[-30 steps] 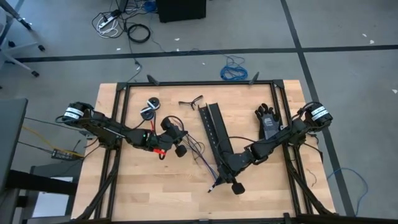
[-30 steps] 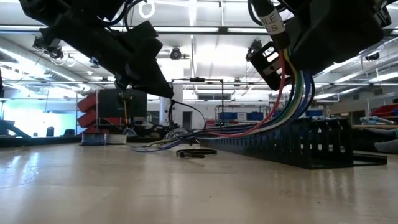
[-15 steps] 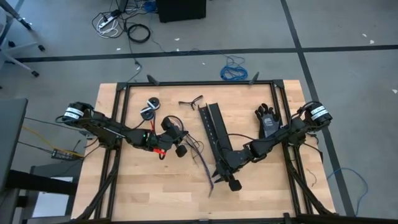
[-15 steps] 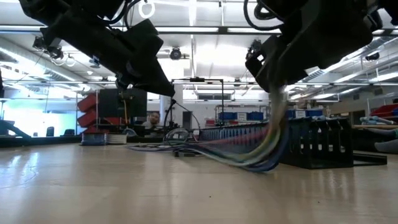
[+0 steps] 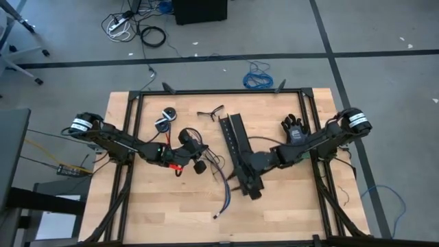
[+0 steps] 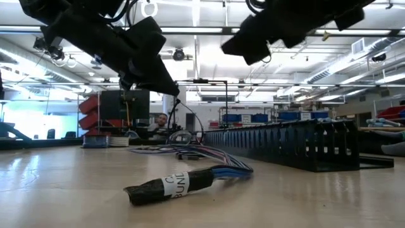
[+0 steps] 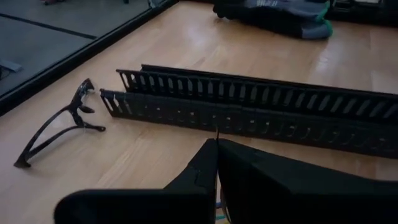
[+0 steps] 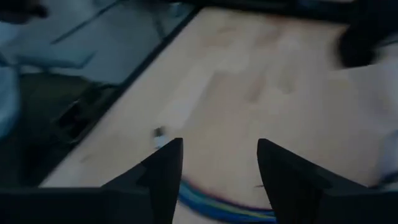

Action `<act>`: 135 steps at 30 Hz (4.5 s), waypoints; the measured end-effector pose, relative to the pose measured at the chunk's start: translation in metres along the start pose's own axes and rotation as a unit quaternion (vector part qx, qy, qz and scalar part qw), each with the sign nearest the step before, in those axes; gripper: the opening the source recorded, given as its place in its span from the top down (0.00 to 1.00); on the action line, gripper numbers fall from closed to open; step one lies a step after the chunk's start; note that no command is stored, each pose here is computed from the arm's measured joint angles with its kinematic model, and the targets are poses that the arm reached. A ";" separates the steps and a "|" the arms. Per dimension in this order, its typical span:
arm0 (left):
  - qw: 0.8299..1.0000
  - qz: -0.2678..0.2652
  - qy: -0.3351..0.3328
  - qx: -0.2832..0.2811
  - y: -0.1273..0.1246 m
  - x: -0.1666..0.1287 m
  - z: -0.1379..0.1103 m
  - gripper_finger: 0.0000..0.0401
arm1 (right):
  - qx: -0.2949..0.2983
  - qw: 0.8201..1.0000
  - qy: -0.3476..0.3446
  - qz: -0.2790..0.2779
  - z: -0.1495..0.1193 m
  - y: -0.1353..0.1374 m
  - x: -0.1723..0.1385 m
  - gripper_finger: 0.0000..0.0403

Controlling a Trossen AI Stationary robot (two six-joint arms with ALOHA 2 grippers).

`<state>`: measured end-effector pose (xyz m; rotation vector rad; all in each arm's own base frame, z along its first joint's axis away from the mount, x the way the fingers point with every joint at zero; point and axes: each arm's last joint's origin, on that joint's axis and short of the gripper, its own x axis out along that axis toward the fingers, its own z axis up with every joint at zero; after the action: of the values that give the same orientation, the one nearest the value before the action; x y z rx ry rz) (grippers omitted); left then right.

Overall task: Ziptie cables
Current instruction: Wrap the black zip tie on the cable

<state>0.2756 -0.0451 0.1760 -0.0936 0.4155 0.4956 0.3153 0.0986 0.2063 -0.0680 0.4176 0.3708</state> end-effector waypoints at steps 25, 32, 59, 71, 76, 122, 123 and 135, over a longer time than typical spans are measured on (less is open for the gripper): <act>0.999 0.028 -0.038 0.017 -0.007 -0.002 0.020 1.00 | -0.007 0.993 -0.059 -0.106 -0.010 -0.107 -0.008 0.62; 0.998 0.033 -0.044 0.008 -0.007 -0.002 0.021 1.00 | 0.023 0.982 -0.071 -0.175 -0.017 -0.122 -0.003 0.66; 0.995 0.056 -0.072 -0.033 -0.007 -0.002 0.026 1.00 | 0.105 0.971 -0.102 -0.191 -0.013 -0.124 -0.004 0.70; 0.995 0.055 -0.075 -0.036 -0.007 -0.002 0.026 1.00 | 0.114 0.963 -0.106 -0.219 -0.012 -0.120 -0.003 0.70; 0.994 0.062 -0.081 -0.039 -0.007 -0.003 0.027 1.00 | 0.124 0.960 -0.113 -0.224 -0.011 -0.121 -0.003 0.70; 0.994 0.065 -0.079 -0.034 -0.007 -0.002 0.027 1.00 | 0.118 0.957 -0.124 -0.233 -0.017 -0.117 0.007 0.84; 0.994 0.065 -0.079 -0.034 -0.007 -0.002 0.026 1.00 | 0.117 0.957 -0.124 -0.234 -0.017 -0.117 0.007 0.85; 0.994 0.064 -0.082 -0.036 -0.007 -0.002 0.027 1.00 | 0.108 0.958 -0.122 -0.236 -0.016 -0.117 0.007 0.95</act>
<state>0.2871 -0.0469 0.2015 -0.0963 0.2437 0.6401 0.3578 -0.0104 0.1870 0.0913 0.1853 -0.1400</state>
